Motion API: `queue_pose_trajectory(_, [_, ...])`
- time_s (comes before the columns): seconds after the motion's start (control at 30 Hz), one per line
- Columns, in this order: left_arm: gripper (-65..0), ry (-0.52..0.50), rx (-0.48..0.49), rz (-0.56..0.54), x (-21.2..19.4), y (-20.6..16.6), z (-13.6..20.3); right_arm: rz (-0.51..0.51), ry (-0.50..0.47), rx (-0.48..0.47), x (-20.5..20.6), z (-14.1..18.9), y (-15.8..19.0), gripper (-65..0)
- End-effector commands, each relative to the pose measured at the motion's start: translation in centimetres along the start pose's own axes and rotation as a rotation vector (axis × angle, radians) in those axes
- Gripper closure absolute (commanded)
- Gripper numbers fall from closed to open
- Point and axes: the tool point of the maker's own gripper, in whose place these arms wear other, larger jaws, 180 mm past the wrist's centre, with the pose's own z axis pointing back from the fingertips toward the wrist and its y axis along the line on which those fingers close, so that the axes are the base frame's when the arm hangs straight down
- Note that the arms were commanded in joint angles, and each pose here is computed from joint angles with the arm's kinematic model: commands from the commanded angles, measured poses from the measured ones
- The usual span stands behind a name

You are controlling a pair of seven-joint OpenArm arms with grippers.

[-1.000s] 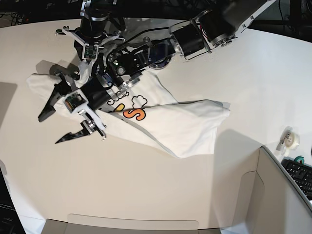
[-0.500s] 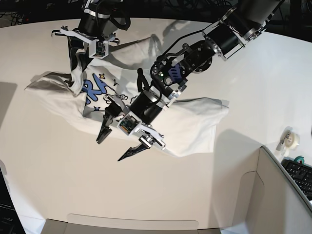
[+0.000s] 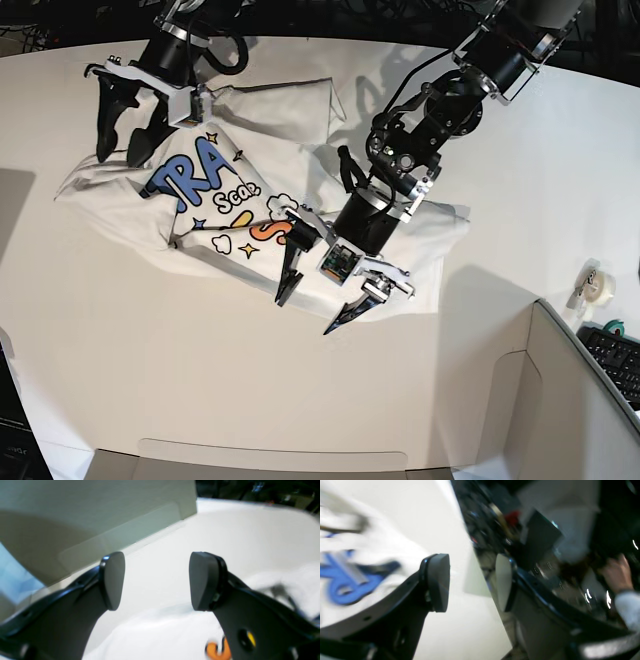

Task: Layout the t-shirt on the table in an organized manner, then fold the t-shirt properly
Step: 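Release the shirt and reposition both grippers over its body, then pull the shirt fabric apart with both grippers to spread it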

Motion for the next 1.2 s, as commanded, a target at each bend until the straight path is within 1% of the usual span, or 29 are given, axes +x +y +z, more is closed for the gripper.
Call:
queue_pose_trajectory(0.0, [-36.7, -0.006, 0.020, -0.031, 0.8, 1.3, 0.2, -0.048, -0.021, -0.044, 1.2, -0.5, -0.8, -29.1])
queue_pose_trajectory(0.03, [-33.8, 0.032, 0.021, -0.044, 0.1, 1.7, 0.4, -0.083, 0.003, -0.056, 1.1, -1.1, -0.8, -27.1])
queue_pose_trajectory(0.07, [-28.6, 0.071, 0.026, -0.055, -0.6, 2.1, 0.7, -0.122, 0.033, -0.070, 1.0, -1.7, -0.9, -22.6])
queue_pose_trajectory(0.13, [-16.3, 0.143, 0.033, -0.059, -2.1, 2.5, 1.0, -0.203, 0.088, -0.075, 1.2, -3.0, -0.5, -11.1])
queue_pose_trajectory(0.17, [-10.8, 0.169, 0.035, -0.055, -2.7, 2.5, 1.2, -0.230, 0.117, -0.059, 1.2, -3.5, -0.1, -6.5])
queue_pose_trajectory(0.2, [-5.4, 0.196, 0.050, -0.053, -3.2, 3.1, 1.4, -0.244, 0.159, -0.021, 1.1, -4.1, 0.8, -3.9])
queue_pose_trajectory(0.23, [-2.5, 0.221, 0.064, -0.048, -3.6, 3.6, 1.5, -0.243, 0.198, 0.037, 1.1, -4.7, 2.0, -4.0])
queue_pose_trajectory(0.27, [-2.1, 0.247, 0.057, -0.049, -4.2, 3.6, 1.7, -0.236, 0.223, 0.091, 1.4, -5.1, 3.1, -4.2])
queue_pose_trajectory(0.33, [-3.5, 0.296, 0.016, -0.058, -5.2, 3.2, 2.2, -0.197, 0.282, 0.211, 1.5, -5.4, 5.1, -4.3])
queue_pose_trajectory(0.47, [-4.5, 0.403, -0.098, -0.076, -7.9, 1.2, 3.9, -0.057, 0.373, 0.458, 0.3, -4.7, 9.5, -4.3])
queue_pose_trajectory(0.53, [-4.6, 0.437, -0.120, -0.065, -8.7, 0.2, 4.9, -0.002, 0.397, 0.516, -1.0, -4.6, 10.4, -4.3])
queue_pose_trajectory(0.6, [-4.6, 0.460, -0.134, -0.054, -9.0, -0.6, 5.7, 0.013, 0.429, 0.557, -2.1, -4.3, 11.3, -4.3])
queue_pose_trajectory(0.63, [-4.6, 0.476, -0.146, -0.050, -9.0, -1.1, 6.3, 0.016, 0.446, 0.573, -2.6, -4.0, 11.7, -4.3])
queue_pose_trajectory(0.7, [-4.5, 0.500, -0.165, -0.047, -8.6, -2.0, 7.1, 0.039, 0.473, 0.572, -3.9, -4.3, 11.5, -3.9])
queue_pose_trajectory(0.77, [-4.5, 0.505, -0.185, -0.044, -7.7, -2.7, 7.8, 0.052, 0.497, 0.561, -4.8, -4.7, 11.4, -1.4])
queue_pose_trajectory(0.8, [-4.4, 0.503, -0.210, -0.050, -7.3, -3.3, 8.2, 0.053, 0.505, 0.556, -5.1, -4.9, 11.3, -0.2])
queue_pose_trajectory(0.87, [-4.3, 0.484, -0.279, -0.084, -6.2, -4.5, 8.6, 0.041, 0.514, 0.531, -5.1, -5.9, 10.8, 0.0])
queue_pose_trajectory(0.9, [-4.3, 0.471, -0.310, -0.091, -5.5, -5.3, 8.6, 0.035, 0.519, 0.521, -5.1, -6.2, 10.7, 0.0])
queue_pose_trajectory(0.97, [-4.3, 0.460, -0.336, -0.081, -4.8, -6.4, 8.1, 0.027, 0.518, 0.510, -5.0, -6.7, 10.4, 0.0])
queue_pose_trajectory(1.07, [-4.5, 0.465, -0.383, -0.060, -4.8, -8.3, 7.6, 0.026, 0.513, 0.503, -4.8, -6.9, 10.3, 0.0])
queue_pose_trajectory(1.17, [-4.6, 0.464, -0.411, -0.056, -4.8, -9.6, 6.0, 0.025, 0.510, 0.506, -4.6, -6.8, 10.4, 0.0])
